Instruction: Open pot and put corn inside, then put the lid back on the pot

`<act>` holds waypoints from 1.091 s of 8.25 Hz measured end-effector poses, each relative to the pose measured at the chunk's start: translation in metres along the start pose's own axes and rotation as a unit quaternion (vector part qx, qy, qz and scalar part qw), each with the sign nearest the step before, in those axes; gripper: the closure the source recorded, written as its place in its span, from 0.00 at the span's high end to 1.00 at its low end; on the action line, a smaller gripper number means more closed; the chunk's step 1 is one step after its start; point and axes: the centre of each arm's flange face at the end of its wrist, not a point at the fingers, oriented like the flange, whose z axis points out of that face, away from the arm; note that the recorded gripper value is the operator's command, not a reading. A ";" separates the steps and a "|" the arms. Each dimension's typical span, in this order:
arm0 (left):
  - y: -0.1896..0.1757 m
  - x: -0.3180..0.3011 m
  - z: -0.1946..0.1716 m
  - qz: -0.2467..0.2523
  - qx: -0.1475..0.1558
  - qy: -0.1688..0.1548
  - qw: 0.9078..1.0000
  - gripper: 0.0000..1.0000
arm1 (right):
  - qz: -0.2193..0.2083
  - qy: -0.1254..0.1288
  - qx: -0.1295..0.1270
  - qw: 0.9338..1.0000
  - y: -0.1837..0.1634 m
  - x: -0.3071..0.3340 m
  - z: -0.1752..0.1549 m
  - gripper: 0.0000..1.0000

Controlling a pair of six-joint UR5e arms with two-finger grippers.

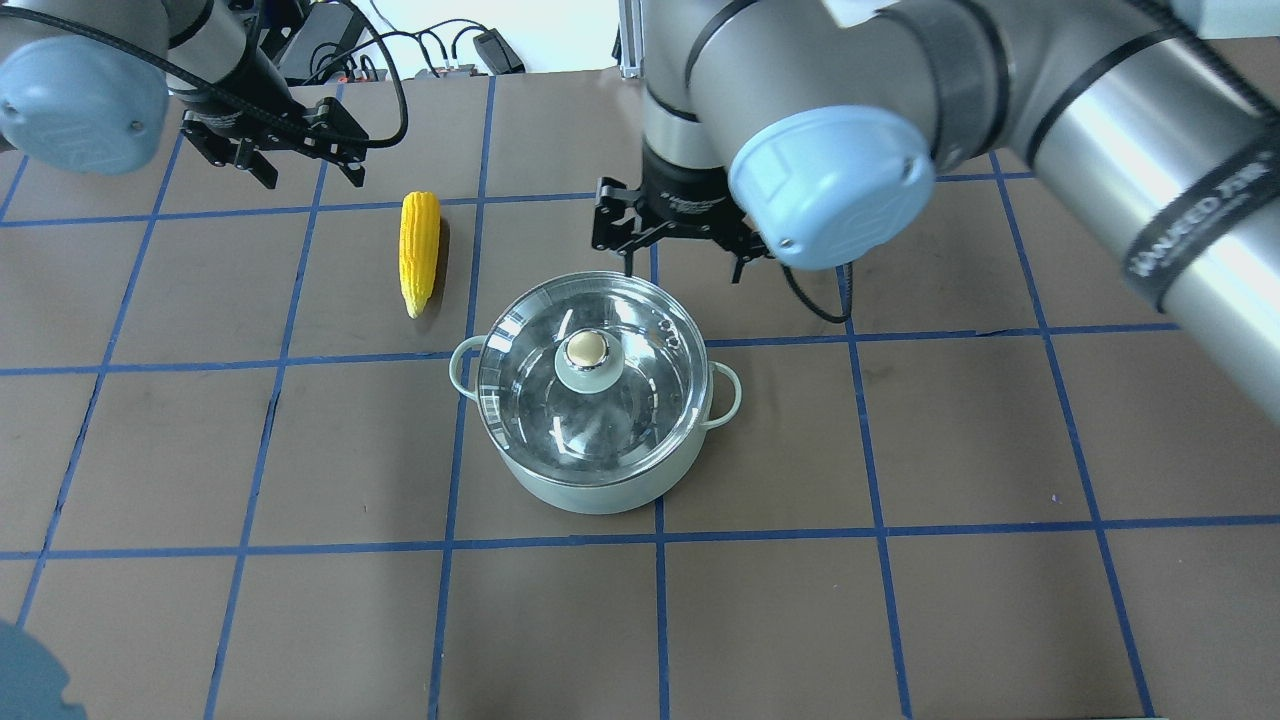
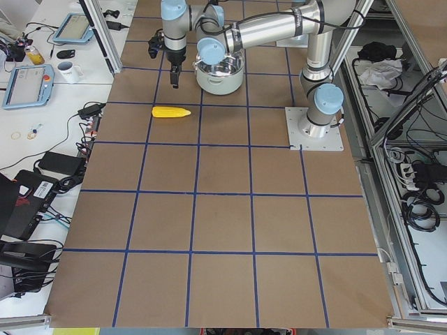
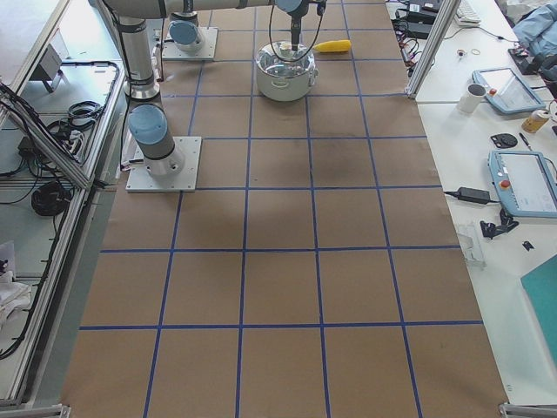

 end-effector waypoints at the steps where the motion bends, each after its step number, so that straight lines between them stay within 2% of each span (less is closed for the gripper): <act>1: -0.016 -0.004 0.028 -0.008 0.008 0.008 1.000 1.00 | 0.005 -0.003 0.003 1.000 0.008 -0.032 0.022 1.00; 4: -0.044 -0.013 0.104 -0.031 0.009 0.015 0.999 1.00 | -0.003 0.006 -0.013 1.000 0.028 -0.081 0.074 0.93; 5: -0.050 -0.014 0.121 -0.038 0.017 0.020 0.999 1.00 | -0.010 0.010 -0.018 1.000 0.034 -0.089 0.086 0.87; 6: -0.055 -0.015 0.140 -0.047 0.018 0.024 0.998 1.00 | -0.016 0.013 -0.020 1.000 0.038 -0.095 0.093 0.83; 9: -0.059 -0.018 0.192 -0.078 -0.008 0.031 0.996 1.00 | -0.018 0.016 -0.016 1.000 0.034 -0.093 0.096 0.75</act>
